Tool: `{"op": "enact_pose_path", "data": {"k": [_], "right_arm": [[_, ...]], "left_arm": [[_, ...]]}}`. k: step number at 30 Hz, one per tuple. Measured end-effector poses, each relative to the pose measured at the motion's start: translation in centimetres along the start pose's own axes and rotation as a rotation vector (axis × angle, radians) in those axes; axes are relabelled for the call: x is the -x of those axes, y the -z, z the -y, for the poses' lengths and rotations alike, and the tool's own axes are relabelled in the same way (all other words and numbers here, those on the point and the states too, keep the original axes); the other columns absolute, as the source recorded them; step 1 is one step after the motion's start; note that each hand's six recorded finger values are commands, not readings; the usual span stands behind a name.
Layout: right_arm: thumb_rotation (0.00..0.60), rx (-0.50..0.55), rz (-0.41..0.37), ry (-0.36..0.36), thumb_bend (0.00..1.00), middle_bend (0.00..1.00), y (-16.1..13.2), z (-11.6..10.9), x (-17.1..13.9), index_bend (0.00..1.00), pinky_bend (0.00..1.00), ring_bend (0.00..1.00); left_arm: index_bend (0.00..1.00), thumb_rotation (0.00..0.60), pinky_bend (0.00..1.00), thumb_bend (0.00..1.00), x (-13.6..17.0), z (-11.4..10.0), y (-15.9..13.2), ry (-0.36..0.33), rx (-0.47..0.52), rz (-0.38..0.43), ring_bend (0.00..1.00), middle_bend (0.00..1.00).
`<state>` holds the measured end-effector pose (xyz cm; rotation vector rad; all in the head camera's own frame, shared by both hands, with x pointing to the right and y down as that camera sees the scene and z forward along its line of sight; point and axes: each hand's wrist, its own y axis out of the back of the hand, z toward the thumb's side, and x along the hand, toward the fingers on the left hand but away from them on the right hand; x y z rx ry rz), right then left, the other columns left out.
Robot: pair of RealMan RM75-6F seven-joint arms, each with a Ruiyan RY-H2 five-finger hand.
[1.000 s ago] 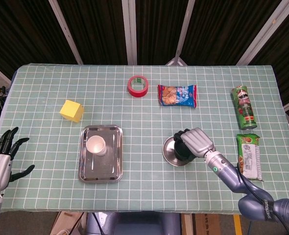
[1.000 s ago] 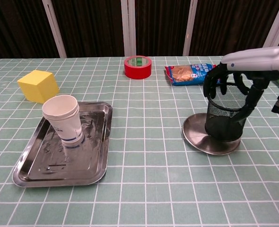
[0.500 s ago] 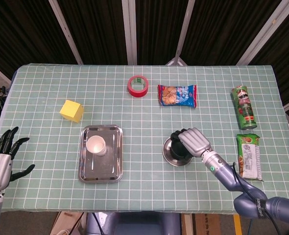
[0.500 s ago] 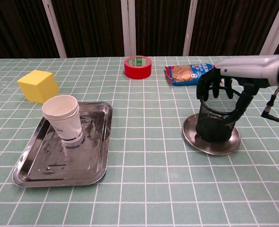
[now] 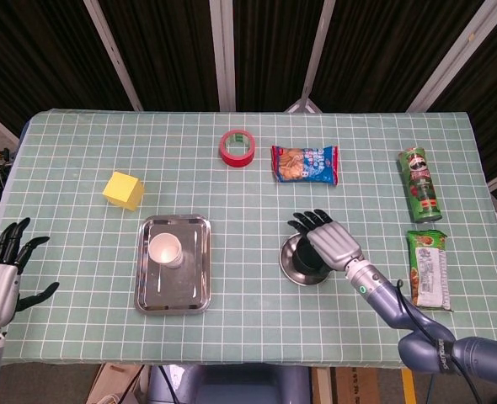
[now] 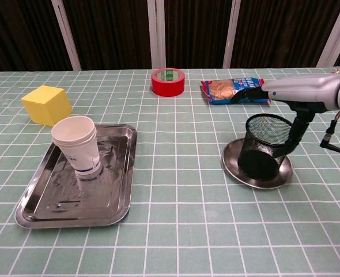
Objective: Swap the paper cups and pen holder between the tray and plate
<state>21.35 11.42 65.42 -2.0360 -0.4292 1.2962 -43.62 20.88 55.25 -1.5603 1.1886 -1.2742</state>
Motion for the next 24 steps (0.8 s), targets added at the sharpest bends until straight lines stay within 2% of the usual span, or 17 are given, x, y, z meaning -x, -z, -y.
{"op": "enact_pose_path", "data": {"k": [3,6,10,13,15,18,21,24], "right_arm": [[0.600,0.005,0.012,0.011,0.00,0.00,0.1,-0.4,-0.5,0.00,0.00,0.00],[0.600,0.009,0.036,0.057,0.00,0.00,0.6,-1.7,-1.6,0.00,0.00,0.00],[0.600,0.018,0.114,0.154,0.00,0.00,3.0,-3.6,-4.8,0.00,0.00,0.00],[0.600,0.032,0.209,0.264,0.00,0.00,5.8,-4.4,-8.9,0.01,0.00,0.00],[0.600,0.037,0.262,0.324,0.00,0.00,7.4,-4.1,-11.7,0.01,0.00,0.00],[0.600,0.027,0.346,0.398,0.00,0.00,9.6,-2.0,-16.9,0.01,0.00,0.00],[0.600,-0.011,0.402,0.412,0.00,0.00,10.9,0.6,-21.0,0.01,0.00,0.00],[0.600,-0.065,0.407,0.418,0.00,0.00,11.1,1.5,-22.2,0.01,0.00,0.00]], "left_arm": [[0.25,0.600,0.13,0.09,0.0,0.0,0.0,-0.001,-0.002,0.001,0.00,0.00],[0.25,0.600,0.13,0.09,0.0,0.1,0.2,0.007,-0.006,-0.002,0.00,0.00],[0.25,0.600,0.13,0.09,0.2,0.1,0.5,0.032,-0.024,-0.022,0.00,0.00],[0.24,0.600,0.13,0.09,0.5,0.1,0.5,0.057,-0.021,-0.036,0.00,0.00],[0.23,0.600,0.13,0.09,0.7,0.0,0.4,0.069,-0.022,-0.045,0.00,0.00],[0.23,0.600,0.13,0.09,1.4,-0.2,0.3,0.090,-0.034,-0.063,0.00,0.00],[0.21,0.600,0.13,0.09,2.1,-0.5,0.2,0.109,-0.039,-0.079,0.00,0.00],[0.21,0.600,0.13,0.09,2.5,-0.7,0.0,0.111,-0.035,-0.073,0.00,0.00]]}}
